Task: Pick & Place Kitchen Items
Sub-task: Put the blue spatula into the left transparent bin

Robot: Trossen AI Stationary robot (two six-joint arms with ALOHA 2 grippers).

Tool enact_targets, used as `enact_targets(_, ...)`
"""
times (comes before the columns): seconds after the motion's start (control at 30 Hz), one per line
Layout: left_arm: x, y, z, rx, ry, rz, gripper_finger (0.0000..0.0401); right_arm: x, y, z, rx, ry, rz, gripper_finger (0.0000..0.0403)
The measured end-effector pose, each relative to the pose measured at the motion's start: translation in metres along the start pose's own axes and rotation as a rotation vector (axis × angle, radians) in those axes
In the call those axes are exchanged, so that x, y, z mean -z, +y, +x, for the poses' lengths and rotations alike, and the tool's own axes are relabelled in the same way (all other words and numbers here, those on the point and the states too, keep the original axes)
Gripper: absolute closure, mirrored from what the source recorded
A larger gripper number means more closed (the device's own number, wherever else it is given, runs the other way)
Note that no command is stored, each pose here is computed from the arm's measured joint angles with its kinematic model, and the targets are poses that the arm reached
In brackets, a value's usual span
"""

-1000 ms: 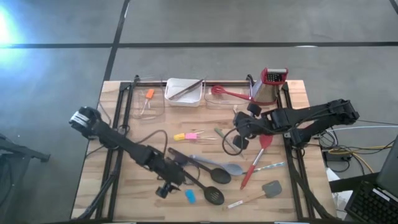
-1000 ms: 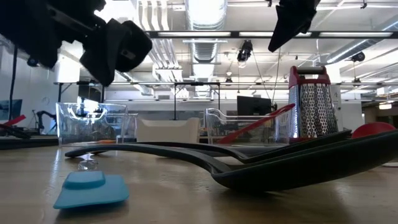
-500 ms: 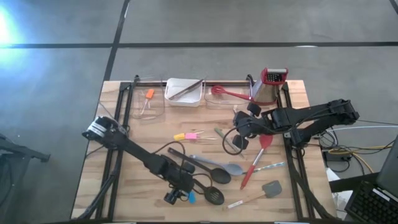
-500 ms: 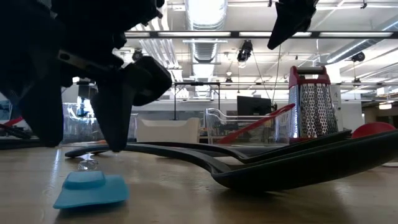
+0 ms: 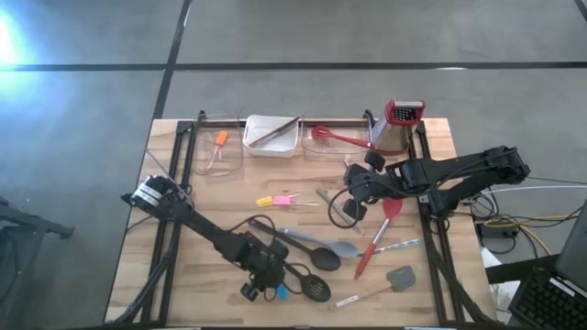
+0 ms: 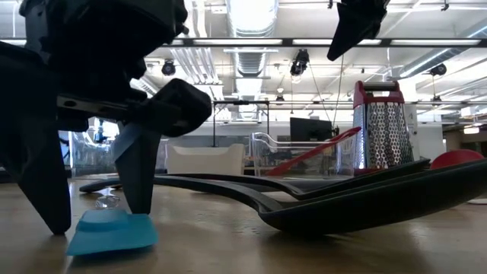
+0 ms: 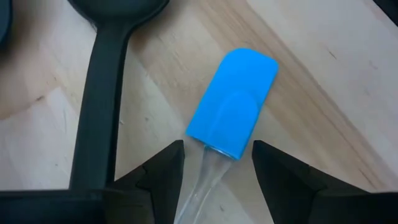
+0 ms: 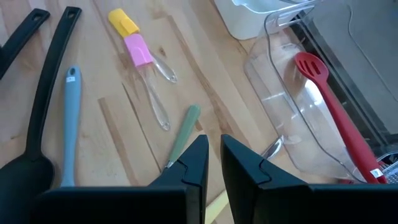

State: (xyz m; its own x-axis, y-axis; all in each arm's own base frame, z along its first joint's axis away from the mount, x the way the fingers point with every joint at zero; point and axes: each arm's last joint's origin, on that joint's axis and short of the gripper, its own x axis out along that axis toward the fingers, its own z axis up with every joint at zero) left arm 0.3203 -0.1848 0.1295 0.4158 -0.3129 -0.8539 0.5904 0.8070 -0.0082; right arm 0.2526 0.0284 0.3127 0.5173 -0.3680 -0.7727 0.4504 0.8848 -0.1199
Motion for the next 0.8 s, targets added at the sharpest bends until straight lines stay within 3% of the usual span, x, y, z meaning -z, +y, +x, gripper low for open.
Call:
enact_targets(0.4, 0.010, -0.005, 0.026, 0.000, 0.047, 0.031, 0.0228, 0.000, 0.000, 0.000, -0.001, -0.001, 0.000, 0.0364)
enact_targets(0.8, 0.013, -0.008, 0.027, 0.006, 0.072, 0.038, 0.0368, 0.000, 0.000, 0.000, 0.000, -0.001, 0.000, 0.0364)
